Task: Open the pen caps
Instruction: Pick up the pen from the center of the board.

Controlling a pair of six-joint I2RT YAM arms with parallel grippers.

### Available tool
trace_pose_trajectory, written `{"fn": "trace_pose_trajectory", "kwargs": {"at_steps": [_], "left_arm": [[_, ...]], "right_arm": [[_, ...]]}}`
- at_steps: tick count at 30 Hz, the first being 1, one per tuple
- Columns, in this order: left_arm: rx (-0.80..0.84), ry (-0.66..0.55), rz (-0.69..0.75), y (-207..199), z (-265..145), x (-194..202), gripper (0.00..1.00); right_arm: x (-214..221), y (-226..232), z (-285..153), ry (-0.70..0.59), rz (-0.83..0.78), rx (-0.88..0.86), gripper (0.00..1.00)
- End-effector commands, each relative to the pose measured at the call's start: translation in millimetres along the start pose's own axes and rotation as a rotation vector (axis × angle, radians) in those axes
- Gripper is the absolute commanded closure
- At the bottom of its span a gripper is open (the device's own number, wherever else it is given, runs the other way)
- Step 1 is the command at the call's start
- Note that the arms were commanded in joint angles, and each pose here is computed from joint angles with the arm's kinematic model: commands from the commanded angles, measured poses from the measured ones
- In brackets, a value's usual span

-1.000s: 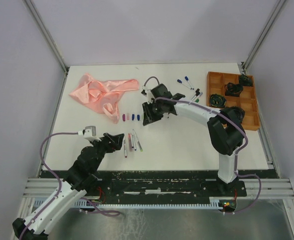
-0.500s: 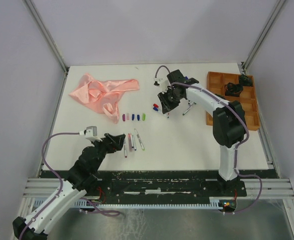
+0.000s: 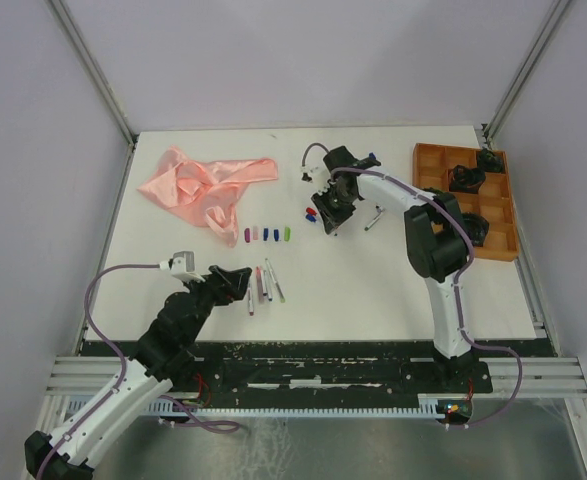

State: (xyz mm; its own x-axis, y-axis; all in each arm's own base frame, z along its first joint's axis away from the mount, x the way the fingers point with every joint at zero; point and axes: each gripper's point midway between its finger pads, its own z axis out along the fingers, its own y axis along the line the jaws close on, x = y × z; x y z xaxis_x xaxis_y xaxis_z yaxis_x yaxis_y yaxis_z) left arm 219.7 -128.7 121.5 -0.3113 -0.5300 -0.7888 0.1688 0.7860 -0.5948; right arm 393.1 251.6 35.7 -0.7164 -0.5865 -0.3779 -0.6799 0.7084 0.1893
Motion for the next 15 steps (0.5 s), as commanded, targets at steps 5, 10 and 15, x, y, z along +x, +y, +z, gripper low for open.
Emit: {"fn": "trace_pose_trajectory", "kwargs": {"at_steps": [5, 10, 15], "left_arm": [[0.039, -0.026, -0.049, -10, 1, -6, 0.12], [0.044, -0.025, -0.054, -11, 1, -6, 0.13], [0.046, -0.025, -0.057, -11, 0, -6, 0.13]], "right_arm": [[-13, -7, -4, -0.018, -0.029, 0.032, 0.69], [-9, -11, 1, 0.003, -0.033, 0.039, 0.66], [-7, -12, 5, 0.015, -0.036, 0.044, 0.65]]}}
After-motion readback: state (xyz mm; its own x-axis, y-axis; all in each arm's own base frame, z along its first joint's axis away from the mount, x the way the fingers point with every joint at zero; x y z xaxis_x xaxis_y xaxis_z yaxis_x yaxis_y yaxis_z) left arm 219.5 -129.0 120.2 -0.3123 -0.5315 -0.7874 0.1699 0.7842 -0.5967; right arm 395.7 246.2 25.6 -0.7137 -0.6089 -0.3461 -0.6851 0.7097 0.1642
